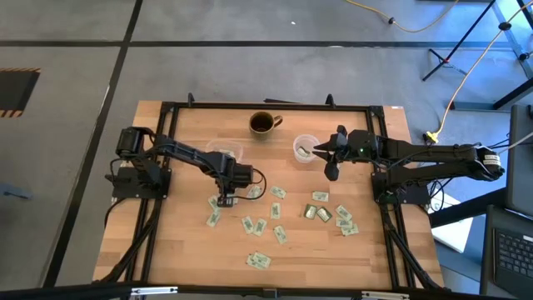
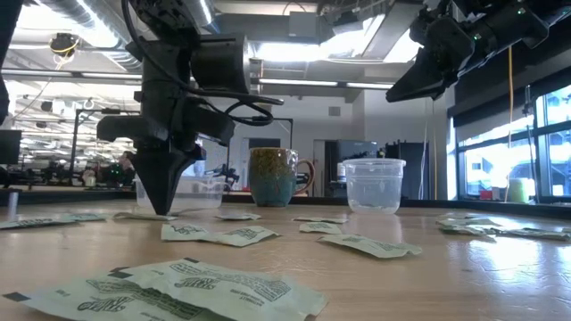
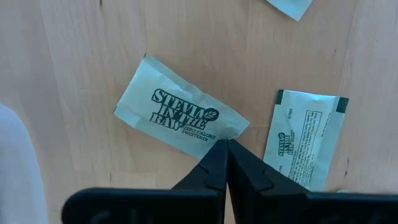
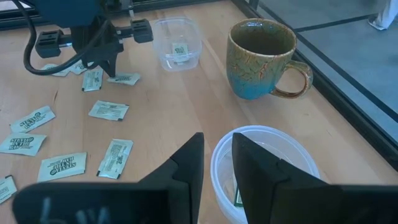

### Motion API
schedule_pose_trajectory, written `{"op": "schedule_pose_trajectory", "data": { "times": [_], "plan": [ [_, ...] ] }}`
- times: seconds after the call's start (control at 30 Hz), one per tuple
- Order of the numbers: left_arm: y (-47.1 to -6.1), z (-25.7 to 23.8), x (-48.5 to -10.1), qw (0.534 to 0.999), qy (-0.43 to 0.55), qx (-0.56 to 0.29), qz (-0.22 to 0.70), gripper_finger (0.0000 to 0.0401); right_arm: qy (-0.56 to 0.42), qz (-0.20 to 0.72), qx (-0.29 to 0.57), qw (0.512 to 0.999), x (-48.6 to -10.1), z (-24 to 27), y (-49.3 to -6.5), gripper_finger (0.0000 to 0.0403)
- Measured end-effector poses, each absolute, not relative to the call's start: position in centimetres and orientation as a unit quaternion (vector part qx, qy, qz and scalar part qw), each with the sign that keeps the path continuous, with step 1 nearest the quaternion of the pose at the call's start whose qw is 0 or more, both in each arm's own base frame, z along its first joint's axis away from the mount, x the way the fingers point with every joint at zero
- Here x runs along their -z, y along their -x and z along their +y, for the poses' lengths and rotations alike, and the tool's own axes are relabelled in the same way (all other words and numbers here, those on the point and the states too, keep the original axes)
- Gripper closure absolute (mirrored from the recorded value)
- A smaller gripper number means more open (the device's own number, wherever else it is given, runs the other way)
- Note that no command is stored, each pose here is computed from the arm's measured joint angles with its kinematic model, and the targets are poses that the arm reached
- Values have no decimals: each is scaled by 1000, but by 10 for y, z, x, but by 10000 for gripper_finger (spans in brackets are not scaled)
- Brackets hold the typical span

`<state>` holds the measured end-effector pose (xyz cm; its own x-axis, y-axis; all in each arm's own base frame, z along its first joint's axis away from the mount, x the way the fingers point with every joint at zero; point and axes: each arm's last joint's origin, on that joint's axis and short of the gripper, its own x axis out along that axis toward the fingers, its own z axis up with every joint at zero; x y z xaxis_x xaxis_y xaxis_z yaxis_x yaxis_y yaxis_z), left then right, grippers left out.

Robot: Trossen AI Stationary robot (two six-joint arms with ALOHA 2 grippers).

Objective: Pick and place Stevia / Truvia into bins
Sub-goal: Put the light green stevia packet into the left transparent container

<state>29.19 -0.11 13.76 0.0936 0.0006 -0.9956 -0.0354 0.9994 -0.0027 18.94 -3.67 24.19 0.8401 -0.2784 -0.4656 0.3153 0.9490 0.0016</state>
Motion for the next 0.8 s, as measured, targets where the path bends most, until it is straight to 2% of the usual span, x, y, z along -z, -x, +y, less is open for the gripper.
{"op": "schedule_pose_trajectory", "data": {
  "times": [0.8],
  "plan": [
    [-289, 0, -141, 737, -19, -15, 676, 395, -39, 237, 155, 958, -242, -37, -189, 315]
  ]
}}
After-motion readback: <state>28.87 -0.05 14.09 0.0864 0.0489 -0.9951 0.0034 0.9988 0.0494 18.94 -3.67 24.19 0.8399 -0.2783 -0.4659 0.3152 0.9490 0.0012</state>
